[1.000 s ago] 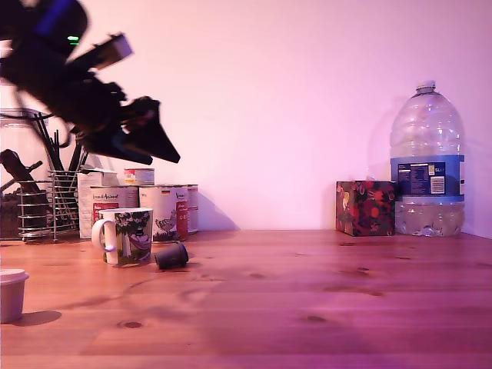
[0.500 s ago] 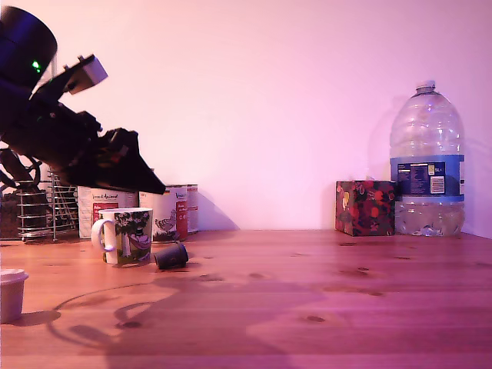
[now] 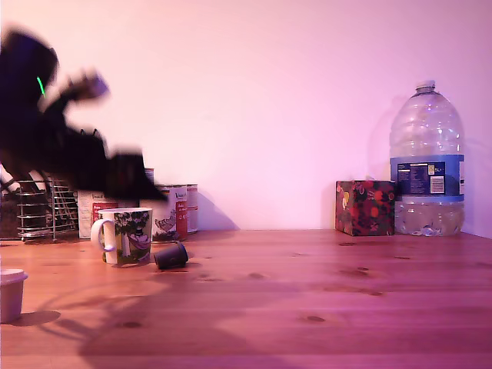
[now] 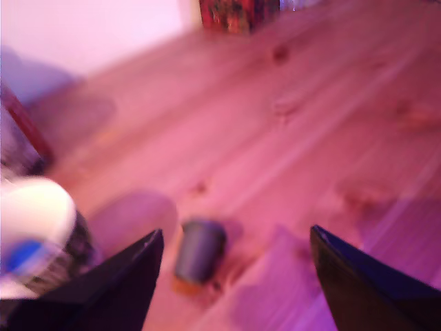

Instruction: Pick up the coffee capsules from the table one by one and drop them inside the nearest coffee cup

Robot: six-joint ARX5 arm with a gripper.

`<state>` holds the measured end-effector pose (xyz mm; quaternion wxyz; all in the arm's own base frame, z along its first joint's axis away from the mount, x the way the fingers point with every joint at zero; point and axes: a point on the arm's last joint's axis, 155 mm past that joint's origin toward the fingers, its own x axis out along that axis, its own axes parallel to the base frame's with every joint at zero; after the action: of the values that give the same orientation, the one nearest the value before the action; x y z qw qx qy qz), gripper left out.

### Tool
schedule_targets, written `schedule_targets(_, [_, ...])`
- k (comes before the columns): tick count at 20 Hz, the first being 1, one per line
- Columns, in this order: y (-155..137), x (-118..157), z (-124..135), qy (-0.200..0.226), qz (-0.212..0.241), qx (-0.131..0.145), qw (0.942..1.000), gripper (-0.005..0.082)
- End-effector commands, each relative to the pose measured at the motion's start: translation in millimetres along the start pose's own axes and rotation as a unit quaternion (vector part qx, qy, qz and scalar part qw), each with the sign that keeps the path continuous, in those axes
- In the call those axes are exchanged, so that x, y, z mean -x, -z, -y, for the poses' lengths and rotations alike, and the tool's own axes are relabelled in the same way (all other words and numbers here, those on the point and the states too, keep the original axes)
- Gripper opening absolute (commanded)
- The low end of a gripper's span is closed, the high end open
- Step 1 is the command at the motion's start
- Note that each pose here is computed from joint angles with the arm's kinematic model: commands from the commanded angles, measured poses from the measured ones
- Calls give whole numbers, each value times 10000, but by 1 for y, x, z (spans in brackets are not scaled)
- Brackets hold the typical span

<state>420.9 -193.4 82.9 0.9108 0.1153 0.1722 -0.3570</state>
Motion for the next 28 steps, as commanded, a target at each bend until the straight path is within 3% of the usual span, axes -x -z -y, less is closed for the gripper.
schedule_targets(1, [7, -1, 1, -37, 17, -62, 10000, 607])
schedule_targets(7, [4, -4, -4, -175, 64, -368, 9991, 603])
schedule_targets(13, [3, -10, -2, -113, 66, -376, 9992, 603])
schedule_targets(21, [5, -38, 5, -23, -48, -383, 9993, 603])
schedule_targets(28, [18, -51, -2, -63, -409, -130, 9991, 601])
